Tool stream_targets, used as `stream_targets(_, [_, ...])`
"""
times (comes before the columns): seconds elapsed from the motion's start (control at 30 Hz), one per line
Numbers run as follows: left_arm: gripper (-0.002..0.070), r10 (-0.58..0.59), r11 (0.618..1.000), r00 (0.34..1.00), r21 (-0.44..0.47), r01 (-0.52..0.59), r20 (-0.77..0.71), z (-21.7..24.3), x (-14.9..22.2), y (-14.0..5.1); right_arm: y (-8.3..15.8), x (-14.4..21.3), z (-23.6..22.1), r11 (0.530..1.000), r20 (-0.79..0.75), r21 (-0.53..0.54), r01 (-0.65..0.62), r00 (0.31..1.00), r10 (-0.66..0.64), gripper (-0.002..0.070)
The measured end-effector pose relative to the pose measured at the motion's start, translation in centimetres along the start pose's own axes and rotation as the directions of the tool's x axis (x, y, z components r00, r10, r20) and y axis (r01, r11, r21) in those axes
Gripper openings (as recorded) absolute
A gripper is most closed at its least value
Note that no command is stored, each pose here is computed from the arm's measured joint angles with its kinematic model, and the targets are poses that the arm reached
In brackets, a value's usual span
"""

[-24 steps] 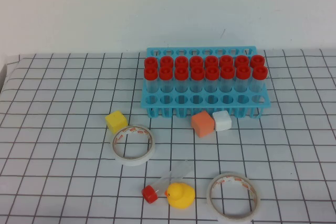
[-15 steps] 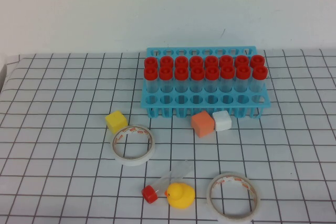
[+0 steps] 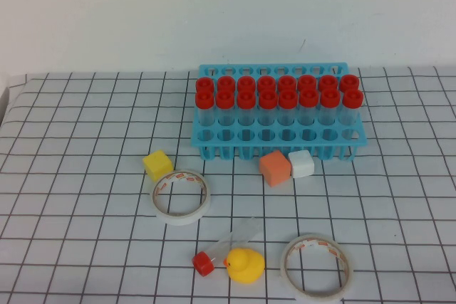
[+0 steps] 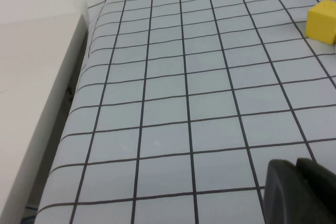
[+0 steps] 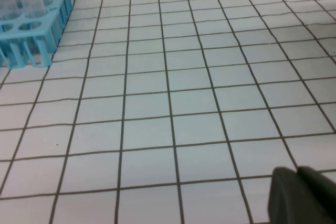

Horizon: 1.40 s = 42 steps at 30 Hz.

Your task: Place the test tubes

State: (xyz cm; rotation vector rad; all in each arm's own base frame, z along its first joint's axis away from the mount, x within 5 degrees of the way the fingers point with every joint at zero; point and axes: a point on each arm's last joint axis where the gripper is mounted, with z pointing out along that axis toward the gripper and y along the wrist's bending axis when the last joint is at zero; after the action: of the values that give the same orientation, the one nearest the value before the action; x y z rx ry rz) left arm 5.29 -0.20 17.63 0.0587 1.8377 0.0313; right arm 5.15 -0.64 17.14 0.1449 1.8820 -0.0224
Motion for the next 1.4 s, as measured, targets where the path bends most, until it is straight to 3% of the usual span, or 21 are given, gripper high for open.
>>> stream_targets(0.53, [-0.0001, 0.000, 1.000, 1.000, 0.000, 0.000, 0.000, 0.0, 0.0, 0.0, 0.2, 0.0, 0.0, 0.998, -0.004, -0.021, -0.051, 0.999, 0.051, -0.0001])
stream_targets(0.6, [-0.0001, -0.045, 0.999, 0.999, 0.010, 0.045, 0.012, 0.0, -0.1, -0.1, 0.3, 0.0, 0.0, 0.995, -0.008, -0.037, -0.090, 0.996, 0.090, -0.0001])
stream_targets(0.63, [-0.0001, -0.123, 0.992, 0.992, 0.027, 0.122, 0.024, 0.0, -0.2, -0.2, 0.5, 0.1, 0.0, 0.990, -0.013, -0.052, -0.129, 0.992, 0.128, -0.0001])
stream_targets(0.7, [-0.0002, -0.352, 0.933, 0.935, 0.084, 0.349, 0.032, 0.0, -0.5, -0.6, 0.9, 0.1, 0.0, 0.965, -0.032, -0.098, -0.243, 0.970, 0.241, -0.0001])
stream_targets(0.77, [-0.0002, -0.620, 0.776, 0.785, 0.160, 0.610, 0.015, -0.1, -1.0, -1.1, 1.5, 0.0, -0.1, 0.911, -0.066, -0.151, -0.384, 0.924, 0.378, -0.0001])
stream_targets(0.83, [-0.0001, -0.780, 0.608, 0.626, 0.216, 0.764, -0.018, -0.2, -1.4, -1.4, 2.2, 0.0, -0.2, 0.810, -0.125, -0.207, -0.548, 0.836, 0.534, -0.0001])
stream_targets(0.87, [-0.0001, -0.821, 0.549, 0.570, 0.232, 0.803, -0.030, -0.2, -1.5, -1.4, 2.5, -0.1, -0.3, 0.745, -0.159, -0.230, -0.626, 0.779, 0.606, -0.0001])
stream_targets(0.93, [-0.0001, -0.860, 0.487, 0.509, 0.248, 0.838, -0.033, -0.3, -1.8, -1.4, 3.0, -0.3, -0.4, 0.645, -0.205, -0.261, -0.718, 0.694, 0.690, -0.0001])
stream_targets(1.03, [-0.0001, -0.888, 0.442, 0.460, 0.261, 0.858, -0.006, -0.3, -2.0, -1.1, 3.2, -0.5, -0.5, 0.610, -0.219, -0.280, -0.742, 0.668, 0.712, -0.0001])
stream_targets(1.13, [-0.0001, -0.901, 0.423, 0.432, 0.268, 0.866, 0.025, -0.3, -2.3, -0.9, 3.2, -0.5, -0.5, 0.611, -0.216, -0.288, -0.737, 0.672, 0.708, -0.0001])
stream_targets(1.3, [-0.0001, -0.892, 0.448, 0.448, 0.270, 0.852, 0.065, -0.3, -2.4, -0.6, 3.2, -0.6, -0.5, 0.613, -0.212, -0.292, -0.734, 0.675, 0.707, -0.0001])
stream_targets(1.37, [-0.0001, -0.871, 0.487, 0.482, 0.269, 0.831, 0.088, -0.4, -2.6, -0.5, 3.2, -0.6, -0.5, 0.627, -0.206, -0.296, -0.720, 0.689, 0.694, -0.0001])
stream_targets(1.4, [-0.0001, -0.841, 0.538, 0.531, 0.270, 0.798, 0.107, -0.5, -2.9, -0.5, 3.2, -0.6, -0.5, 0.636, -0.202, -0.299, -0.711, 0.699, 0.686, -0.0001])
